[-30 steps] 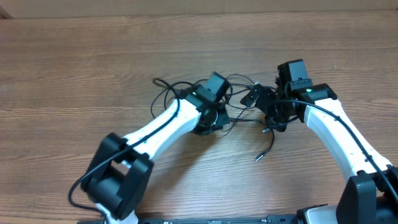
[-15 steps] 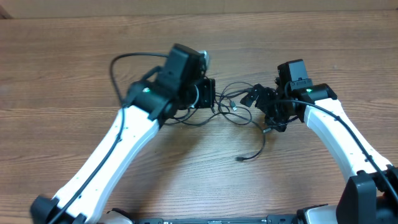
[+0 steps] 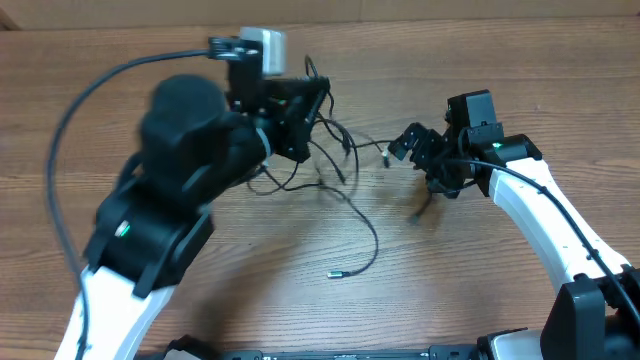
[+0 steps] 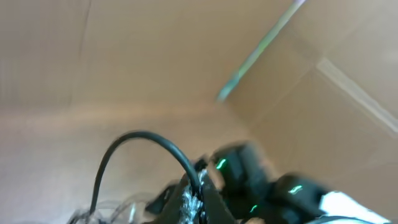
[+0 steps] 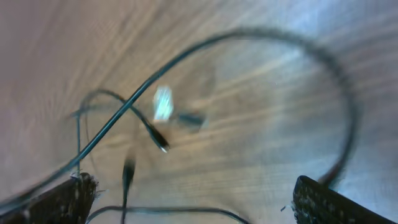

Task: Untangle cables
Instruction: 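Lift the grasped cable with the left gripper and pull it up-left out of the tangle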

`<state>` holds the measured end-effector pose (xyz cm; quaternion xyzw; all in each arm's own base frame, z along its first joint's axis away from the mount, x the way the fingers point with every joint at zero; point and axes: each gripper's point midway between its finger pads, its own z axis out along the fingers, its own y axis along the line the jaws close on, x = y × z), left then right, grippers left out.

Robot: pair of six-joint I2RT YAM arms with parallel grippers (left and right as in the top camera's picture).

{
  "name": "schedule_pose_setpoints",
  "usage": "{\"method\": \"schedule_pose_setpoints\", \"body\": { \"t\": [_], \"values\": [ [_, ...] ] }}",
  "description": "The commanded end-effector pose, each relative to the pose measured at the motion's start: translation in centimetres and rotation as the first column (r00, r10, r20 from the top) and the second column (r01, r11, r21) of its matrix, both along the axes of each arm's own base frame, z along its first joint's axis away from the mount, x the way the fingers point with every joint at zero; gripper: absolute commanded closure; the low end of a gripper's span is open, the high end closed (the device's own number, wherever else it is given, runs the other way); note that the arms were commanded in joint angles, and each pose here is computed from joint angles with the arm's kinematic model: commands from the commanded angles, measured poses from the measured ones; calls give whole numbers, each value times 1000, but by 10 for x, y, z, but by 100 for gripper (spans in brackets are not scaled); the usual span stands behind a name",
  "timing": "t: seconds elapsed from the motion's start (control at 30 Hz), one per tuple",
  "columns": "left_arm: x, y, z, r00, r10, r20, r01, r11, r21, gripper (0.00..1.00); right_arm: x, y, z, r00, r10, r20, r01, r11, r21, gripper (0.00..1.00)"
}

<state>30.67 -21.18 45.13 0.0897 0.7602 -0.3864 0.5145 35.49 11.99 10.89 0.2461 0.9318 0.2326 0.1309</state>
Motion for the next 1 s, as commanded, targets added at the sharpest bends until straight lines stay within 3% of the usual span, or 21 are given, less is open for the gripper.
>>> {"method": "schedule_pose_setpoints", "body": {
  "t": [0.0, 0.3, 0.5, 0.63, 0.8, 0.97],
  "values": [
    [-22, 16, 56, 980, 17, 199, -10, 999, -37, 96, 4, -6, 7, 999, -18, 38, 20, 999, -32, 0],
    [-17, 32, 83, 943, 119, 312, -103, 992, -67, 96, 4, -6, 7, 999, -18, 37, 19, 999, -31, 0],
    [-40, 48, 163, 790, 205, 578, -95, 972, -216, 96, 4, -6, 7, 999, -19, 37, 20, 999, -31, 0],
    [-58, 61, 201, 688, 272, 673, -67, 947, -315, 96, 4, -6, 7, 999, -18, 37, 19, 999, -32, 0],
    [-51, 95, 215, 624, 467, 627, -205, 872, -445, 96, 4, -6, 7, 999, -19, 37, 20, 999, -31, 0],
    [-40, 140, 215, 534, 682, 500, -396, 724, -564, 96, 4, -6, 7, 999, -19, 38, 20, 999, -31, 0]
  ]
}}
